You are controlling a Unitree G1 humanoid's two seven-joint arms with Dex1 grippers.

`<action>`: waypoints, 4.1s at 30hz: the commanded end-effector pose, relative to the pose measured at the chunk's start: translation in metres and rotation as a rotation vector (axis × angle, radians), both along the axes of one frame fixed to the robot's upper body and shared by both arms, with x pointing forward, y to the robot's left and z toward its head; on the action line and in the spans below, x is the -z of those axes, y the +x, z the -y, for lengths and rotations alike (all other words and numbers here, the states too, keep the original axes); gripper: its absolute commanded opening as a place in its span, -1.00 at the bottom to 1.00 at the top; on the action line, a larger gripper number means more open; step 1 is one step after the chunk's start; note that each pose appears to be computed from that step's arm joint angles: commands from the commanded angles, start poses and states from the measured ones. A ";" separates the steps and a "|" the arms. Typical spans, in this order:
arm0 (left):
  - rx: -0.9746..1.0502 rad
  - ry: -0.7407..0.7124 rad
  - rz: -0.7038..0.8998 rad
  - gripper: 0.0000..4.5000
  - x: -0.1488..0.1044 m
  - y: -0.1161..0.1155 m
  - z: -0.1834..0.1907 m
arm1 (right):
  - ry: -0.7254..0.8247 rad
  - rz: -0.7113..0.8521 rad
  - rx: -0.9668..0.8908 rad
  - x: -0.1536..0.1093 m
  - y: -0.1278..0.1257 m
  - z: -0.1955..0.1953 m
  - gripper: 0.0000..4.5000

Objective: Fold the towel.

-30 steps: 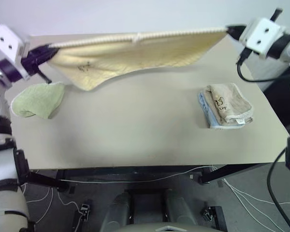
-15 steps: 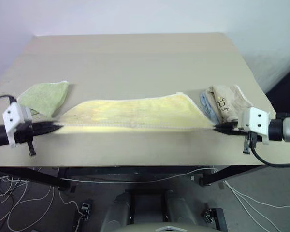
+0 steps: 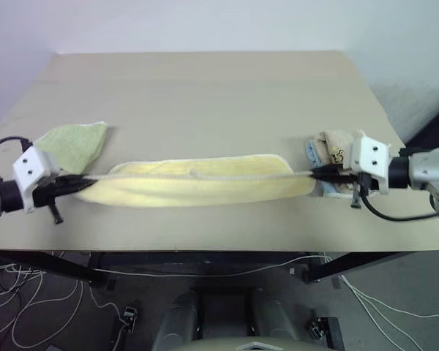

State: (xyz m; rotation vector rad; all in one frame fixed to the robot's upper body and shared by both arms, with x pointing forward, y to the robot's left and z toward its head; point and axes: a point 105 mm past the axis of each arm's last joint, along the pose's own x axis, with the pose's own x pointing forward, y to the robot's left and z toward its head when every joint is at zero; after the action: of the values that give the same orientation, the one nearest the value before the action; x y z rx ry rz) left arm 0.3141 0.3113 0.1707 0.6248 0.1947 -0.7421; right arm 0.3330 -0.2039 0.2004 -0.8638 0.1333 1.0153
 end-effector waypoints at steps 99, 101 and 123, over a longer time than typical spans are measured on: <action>0.312 -0.289 0.049 1.00 0.035 -0.016 0.138 | 1.454 -0.810 1.083 0.080 0.004 -0.009 -0.98; 0.308 -0.293 0.047 1.00 0.036 -0.016 0.139 | 1.393 -0.737 1.040 0.069 0.004 -0.005 -0.98; 0.255 -0.358 0.069 1.00 0.040 -0.011 0.149 | 0.402 -0.279 0.299 0.059 0.022 -0.169 -0.98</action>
State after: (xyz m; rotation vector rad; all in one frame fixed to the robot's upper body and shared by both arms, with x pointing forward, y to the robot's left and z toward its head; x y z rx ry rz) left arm 0.3060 0.1623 0.1222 0.3201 -0.0476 -0.9833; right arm 0.3499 -0.0400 0.1294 -0.2932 0.3379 0.8224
